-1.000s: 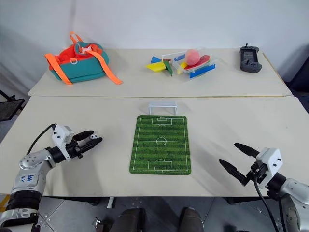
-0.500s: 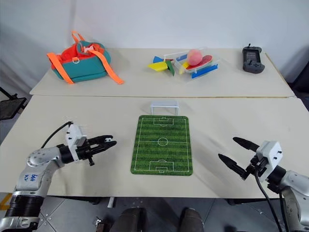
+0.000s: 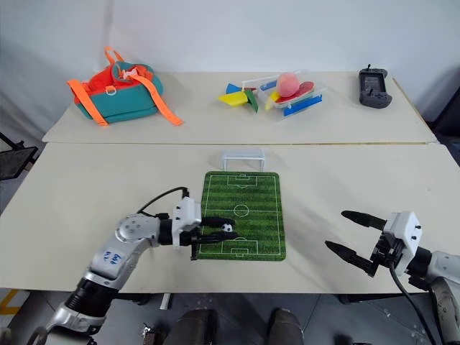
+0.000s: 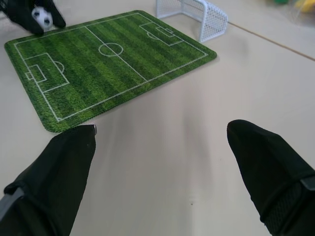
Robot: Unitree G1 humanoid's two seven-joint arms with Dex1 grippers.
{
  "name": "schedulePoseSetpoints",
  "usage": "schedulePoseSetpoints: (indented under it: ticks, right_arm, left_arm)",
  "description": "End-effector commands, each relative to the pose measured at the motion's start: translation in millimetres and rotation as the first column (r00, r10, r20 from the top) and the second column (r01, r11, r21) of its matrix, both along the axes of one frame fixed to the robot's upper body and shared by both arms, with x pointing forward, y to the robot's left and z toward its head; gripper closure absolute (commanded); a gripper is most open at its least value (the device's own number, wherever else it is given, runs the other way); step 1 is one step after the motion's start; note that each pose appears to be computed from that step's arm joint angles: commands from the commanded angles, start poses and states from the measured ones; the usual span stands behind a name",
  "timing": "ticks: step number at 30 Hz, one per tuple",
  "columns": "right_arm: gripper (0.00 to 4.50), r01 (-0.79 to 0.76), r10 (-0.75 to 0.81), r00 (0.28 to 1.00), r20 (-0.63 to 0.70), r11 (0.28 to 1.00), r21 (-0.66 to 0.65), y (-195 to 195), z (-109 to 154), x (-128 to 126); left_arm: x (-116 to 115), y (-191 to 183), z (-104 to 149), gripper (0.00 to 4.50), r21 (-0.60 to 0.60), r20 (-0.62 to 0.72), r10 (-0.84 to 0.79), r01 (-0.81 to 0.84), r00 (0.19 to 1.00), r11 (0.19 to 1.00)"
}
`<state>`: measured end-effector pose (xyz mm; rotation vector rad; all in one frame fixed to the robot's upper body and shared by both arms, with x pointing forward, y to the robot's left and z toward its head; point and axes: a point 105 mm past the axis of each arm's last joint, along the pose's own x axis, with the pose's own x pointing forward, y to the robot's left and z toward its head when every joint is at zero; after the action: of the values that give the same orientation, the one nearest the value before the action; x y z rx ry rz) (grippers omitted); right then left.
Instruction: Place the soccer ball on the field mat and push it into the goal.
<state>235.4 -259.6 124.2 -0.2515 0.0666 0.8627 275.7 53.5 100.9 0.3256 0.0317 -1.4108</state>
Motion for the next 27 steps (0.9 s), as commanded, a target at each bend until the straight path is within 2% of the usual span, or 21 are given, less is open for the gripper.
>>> schedulePoseSetpoints:
  ticks: [1,14,27]
  right_arm:
    - [0.00,0.022,-0.022,0.999,0.037,1.000,0.007,-1,10,-5]
    - [0.00,0.047,-0.047,0.998,0.030,0.999,0.006,-3,9,-11]
    - [0.00,0.042,-0.042,0.999,0.034,0.999,0.012,-5,13,-15]
  left_arm:
    - [-3,-7,-2,3.65,0.021,0.049,-0.035,0.034,0.998,0.999]
    - [-17,-16,-13,3.65,0.059,0.044,-0.115,0.112,0.992,0.992]
    - [-6,-20,-18,3.65,0.069,0.074,-0.073,0.068,0.995,0.995]
